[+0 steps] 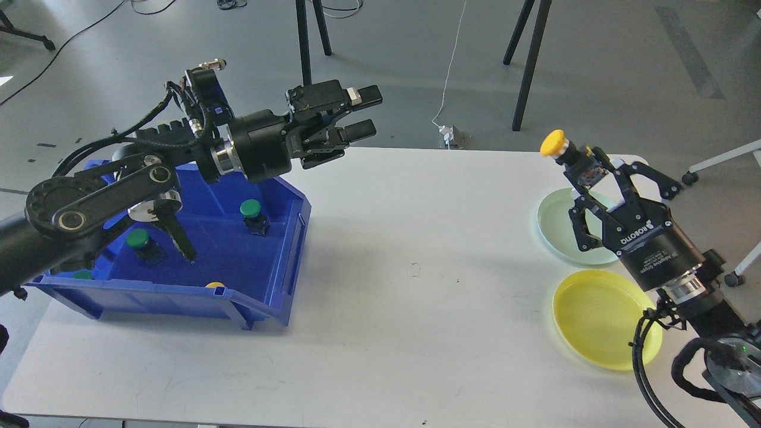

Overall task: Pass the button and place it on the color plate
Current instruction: 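Carry the yellow button with the right gripper onto the yellow plate and release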

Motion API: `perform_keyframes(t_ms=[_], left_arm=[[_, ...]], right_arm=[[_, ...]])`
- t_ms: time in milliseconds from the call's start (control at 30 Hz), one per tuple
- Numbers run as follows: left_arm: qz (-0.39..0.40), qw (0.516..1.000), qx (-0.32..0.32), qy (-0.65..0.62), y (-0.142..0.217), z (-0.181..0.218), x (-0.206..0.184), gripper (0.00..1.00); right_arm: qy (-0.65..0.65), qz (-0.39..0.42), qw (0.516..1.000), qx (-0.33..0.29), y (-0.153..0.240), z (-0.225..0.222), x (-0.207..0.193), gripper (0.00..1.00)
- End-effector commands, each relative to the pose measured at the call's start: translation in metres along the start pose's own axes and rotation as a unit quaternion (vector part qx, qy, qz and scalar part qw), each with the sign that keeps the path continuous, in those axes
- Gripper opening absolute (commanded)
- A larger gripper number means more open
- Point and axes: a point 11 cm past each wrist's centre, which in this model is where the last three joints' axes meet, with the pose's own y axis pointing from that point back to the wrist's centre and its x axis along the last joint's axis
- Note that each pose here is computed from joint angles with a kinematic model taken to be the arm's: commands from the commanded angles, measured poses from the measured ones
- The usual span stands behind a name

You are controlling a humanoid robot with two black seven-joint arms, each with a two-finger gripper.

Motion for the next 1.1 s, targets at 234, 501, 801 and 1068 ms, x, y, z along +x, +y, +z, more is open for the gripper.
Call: perform_keyframes(t_ms=[234,501,801,1068], left_arm=[[0.0,1.0,0.001,0.001,0.0,-0.001,0.0,0.79],[0.0,1.0,0.001,0.001,0.0,-0.001,0.0,0.79],[0.001,1.0,0.001,0.001,0.0,-0.001,0.0,0.8],[0.018,1.0,0.017,-0.011,0.02,0.0,0.013,0.85]], right_arm=[[-0.005,0.278,0.96,-0.033,0.097,0.029,0.076,0.01],[-0.009,0.325,0.941,-0.093,0.109,0.056,0.085,0.1],[-0.019,0.316,0.943,-0.098,0.107,0.062,0.08,0.43],[-0.016,0.307,0.947,-0.089,0.098,0.055,0.08,0.91]])
